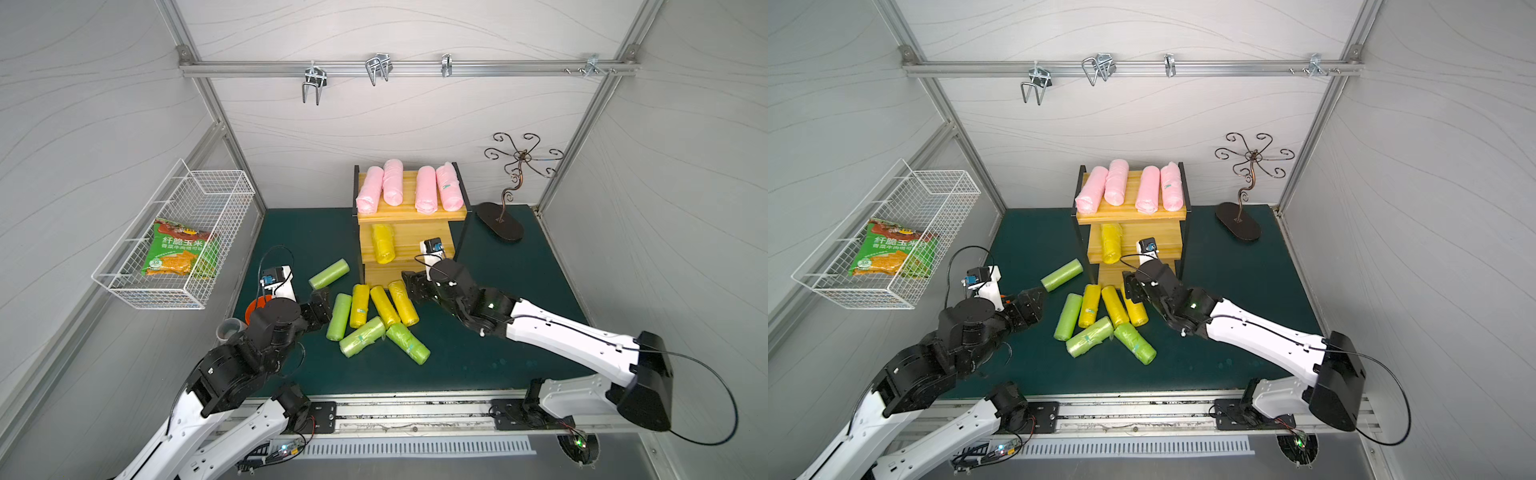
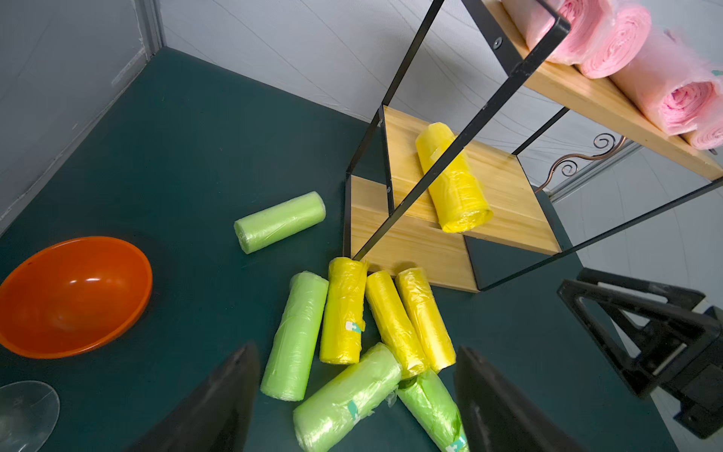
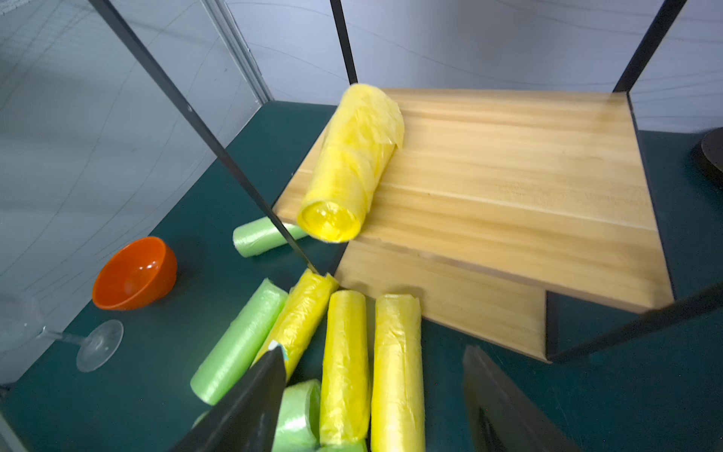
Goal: Sort the rolls of trash bags by color and place them on the shelf
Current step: Place the roll of trash bags on the shelf, then pick up the roll of trash bags from the center of the board.
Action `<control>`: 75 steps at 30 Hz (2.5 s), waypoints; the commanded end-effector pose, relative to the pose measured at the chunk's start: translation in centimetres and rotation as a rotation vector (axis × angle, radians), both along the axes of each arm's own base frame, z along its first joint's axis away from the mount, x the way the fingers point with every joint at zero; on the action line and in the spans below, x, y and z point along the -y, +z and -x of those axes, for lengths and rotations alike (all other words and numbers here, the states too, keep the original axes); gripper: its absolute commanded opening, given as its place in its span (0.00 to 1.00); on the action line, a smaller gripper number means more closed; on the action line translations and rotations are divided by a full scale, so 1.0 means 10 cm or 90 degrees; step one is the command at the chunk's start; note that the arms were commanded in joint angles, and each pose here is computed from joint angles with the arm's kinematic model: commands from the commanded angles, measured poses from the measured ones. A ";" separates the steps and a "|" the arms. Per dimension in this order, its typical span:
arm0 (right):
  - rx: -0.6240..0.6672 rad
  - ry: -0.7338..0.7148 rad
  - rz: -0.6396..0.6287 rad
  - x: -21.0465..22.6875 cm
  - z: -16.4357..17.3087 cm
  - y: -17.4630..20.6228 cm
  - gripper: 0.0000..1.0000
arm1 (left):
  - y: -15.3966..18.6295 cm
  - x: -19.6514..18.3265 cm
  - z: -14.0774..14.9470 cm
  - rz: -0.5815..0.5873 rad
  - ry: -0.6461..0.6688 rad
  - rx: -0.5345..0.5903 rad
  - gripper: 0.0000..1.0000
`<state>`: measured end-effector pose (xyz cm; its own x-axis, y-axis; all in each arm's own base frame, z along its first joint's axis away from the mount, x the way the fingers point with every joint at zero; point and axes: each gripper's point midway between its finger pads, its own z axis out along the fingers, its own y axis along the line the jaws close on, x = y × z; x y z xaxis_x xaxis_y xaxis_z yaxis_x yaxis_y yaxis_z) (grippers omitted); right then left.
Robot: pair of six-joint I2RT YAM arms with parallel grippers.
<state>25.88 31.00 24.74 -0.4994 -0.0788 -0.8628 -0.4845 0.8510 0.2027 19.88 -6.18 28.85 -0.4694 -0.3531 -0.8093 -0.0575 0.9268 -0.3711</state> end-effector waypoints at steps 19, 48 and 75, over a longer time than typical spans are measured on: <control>-0.332 0.072 0.040 0.01 0.39 -1.77 0.73 | -0.02 0.00 0.01 0.035 0.014 -0.001 0.84; -0.289 -0.017 0.144 -0.21 0.18 -2.25 0.63 | -0.11 -0.04 0.03 0.022 0.019 -0.014 0.84; -0.077 -0.027 0.059 0.38 0.65 -0.14 0.00 | -0.08 -0.05 0.04 0.027 0.020 -0.006 0.84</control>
<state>20.11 29.77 22.25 -0.6160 -0.1125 -0.7797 -0.4487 0.8636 0.2299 19.25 -5.81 26.97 -0.5006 -0.3776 -0.7790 -0.0932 0.9182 -0.3851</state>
